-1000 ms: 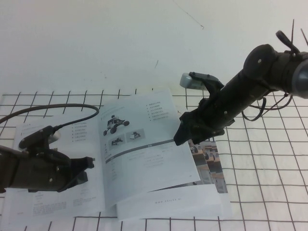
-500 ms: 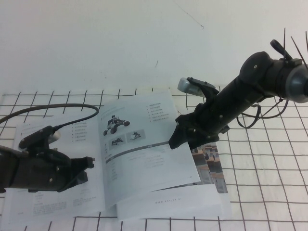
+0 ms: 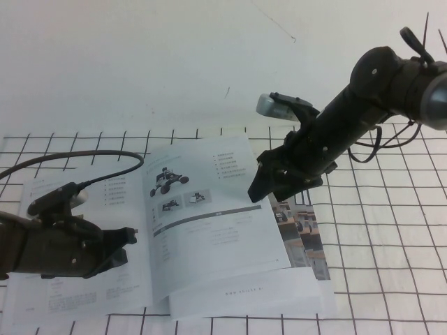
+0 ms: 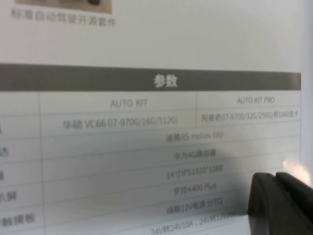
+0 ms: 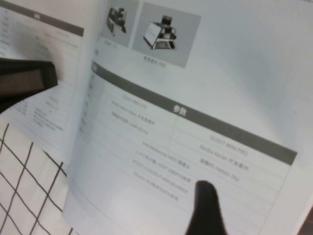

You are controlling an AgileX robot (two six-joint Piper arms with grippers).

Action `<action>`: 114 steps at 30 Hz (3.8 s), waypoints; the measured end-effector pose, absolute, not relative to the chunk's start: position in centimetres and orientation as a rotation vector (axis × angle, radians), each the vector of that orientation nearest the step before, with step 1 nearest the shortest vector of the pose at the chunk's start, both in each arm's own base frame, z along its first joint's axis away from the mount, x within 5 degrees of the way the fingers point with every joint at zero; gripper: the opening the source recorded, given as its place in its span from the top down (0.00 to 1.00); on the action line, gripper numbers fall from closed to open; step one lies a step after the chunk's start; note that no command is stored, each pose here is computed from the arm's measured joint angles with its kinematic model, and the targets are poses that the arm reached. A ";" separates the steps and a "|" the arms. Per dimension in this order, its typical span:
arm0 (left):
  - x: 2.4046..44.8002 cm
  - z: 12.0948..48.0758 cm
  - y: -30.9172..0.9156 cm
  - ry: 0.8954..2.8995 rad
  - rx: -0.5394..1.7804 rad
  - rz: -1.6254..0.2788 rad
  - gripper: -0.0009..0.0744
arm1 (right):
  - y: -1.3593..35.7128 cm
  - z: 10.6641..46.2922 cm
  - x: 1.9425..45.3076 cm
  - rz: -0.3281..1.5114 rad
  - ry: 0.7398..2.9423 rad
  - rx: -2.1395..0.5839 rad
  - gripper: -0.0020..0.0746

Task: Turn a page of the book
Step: Open the closed book

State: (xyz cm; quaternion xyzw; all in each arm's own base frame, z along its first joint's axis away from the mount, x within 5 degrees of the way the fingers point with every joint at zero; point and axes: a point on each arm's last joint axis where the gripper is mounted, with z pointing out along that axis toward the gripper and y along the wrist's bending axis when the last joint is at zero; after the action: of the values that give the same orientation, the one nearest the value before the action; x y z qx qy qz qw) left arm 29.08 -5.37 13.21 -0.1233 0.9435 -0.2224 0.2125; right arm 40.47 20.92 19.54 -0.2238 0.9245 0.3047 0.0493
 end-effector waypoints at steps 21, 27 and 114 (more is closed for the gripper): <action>29.1 13.2 -5.4 2.617 -0.340 -0.619 0.99 | 21.5 16.9 40.1 0.866 2.915 -0.745 0.39; 29.1 13.1 -5.4 2.619 -0.346 -0.622 0.99 | 21.2 16.8 40.1 0.825 2.930 -0.753 0.39; 28.6 15.8 -6.2 2.549 -0.246 -0.741 0.99 | 26.9 22.6 40.0 1.807 2.336 -0.631 0.40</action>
State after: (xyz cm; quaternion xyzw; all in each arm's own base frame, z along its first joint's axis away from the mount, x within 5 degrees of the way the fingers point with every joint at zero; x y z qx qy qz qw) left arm 28.59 -6.17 15.81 -0.0898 0.9293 -0.2700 0.2356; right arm 40.02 26.93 22.62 -0.2086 0.7721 0.5972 0.0607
